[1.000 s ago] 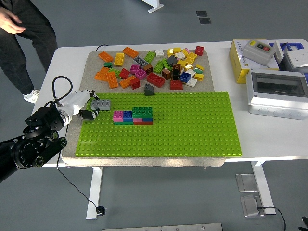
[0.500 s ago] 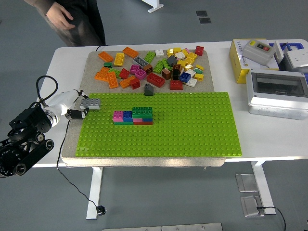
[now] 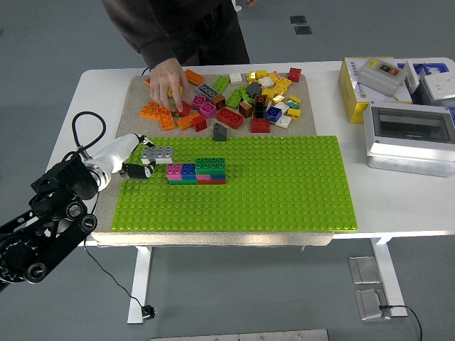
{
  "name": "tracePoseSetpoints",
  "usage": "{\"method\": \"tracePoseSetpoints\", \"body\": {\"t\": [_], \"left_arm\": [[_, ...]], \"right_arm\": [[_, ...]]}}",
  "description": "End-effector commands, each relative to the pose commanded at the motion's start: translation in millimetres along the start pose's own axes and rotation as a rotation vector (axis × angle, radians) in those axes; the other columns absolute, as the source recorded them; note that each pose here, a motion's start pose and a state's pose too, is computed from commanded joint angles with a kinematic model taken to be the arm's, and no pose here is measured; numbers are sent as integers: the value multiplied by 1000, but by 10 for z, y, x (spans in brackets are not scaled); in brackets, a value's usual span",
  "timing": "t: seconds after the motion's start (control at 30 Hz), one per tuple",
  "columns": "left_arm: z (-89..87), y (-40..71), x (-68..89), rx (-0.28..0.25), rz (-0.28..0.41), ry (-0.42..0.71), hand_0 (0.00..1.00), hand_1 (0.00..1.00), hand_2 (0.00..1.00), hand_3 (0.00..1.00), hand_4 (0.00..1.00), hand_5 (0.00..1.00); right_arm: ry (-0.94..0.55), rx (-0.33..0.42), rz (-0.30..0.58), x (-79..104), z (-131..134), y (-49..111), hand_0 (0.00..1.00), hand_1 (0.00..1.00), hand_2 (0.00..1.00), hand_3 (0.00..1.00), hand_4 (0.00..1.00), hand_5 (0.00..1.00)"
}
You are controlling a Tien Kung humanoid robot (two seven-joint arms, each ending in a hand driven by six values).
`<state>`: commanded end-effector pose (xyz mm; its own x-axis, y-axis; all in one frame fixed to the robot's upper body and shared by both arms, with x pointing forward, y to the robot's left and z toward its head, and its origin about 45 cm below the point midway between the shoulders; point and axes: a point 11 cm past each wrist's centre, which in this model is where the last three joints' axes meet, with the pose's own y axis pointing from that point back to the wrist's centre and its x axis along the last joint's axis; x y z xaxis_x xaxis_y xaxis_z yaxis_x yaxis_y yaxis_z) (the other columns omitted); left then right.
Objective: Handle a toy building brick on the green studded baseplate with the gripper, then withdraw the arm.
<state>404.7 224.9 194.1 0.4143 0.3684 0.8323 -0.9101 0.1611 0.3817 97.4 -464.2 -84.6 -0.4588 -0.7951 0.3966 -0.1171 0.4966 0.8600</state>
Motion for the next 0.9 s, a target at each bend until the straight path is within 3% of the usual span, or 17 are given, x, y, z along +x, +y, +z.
{"method": "tracePoseSetpoints", "body": {"t": [0.47,0.9], "left_arm": [[115,29,-227,20,-83,3,987,953,951,534,397,178],[240,-4,-244,13,-101,-1,985,951,949,537,398,179]], "right_arm": [[-4,-1,-1,3,17,-1,679,644,663,665,465,813],[-14,9,0,0,-13,0,679,643,656,665,467,812]]}}
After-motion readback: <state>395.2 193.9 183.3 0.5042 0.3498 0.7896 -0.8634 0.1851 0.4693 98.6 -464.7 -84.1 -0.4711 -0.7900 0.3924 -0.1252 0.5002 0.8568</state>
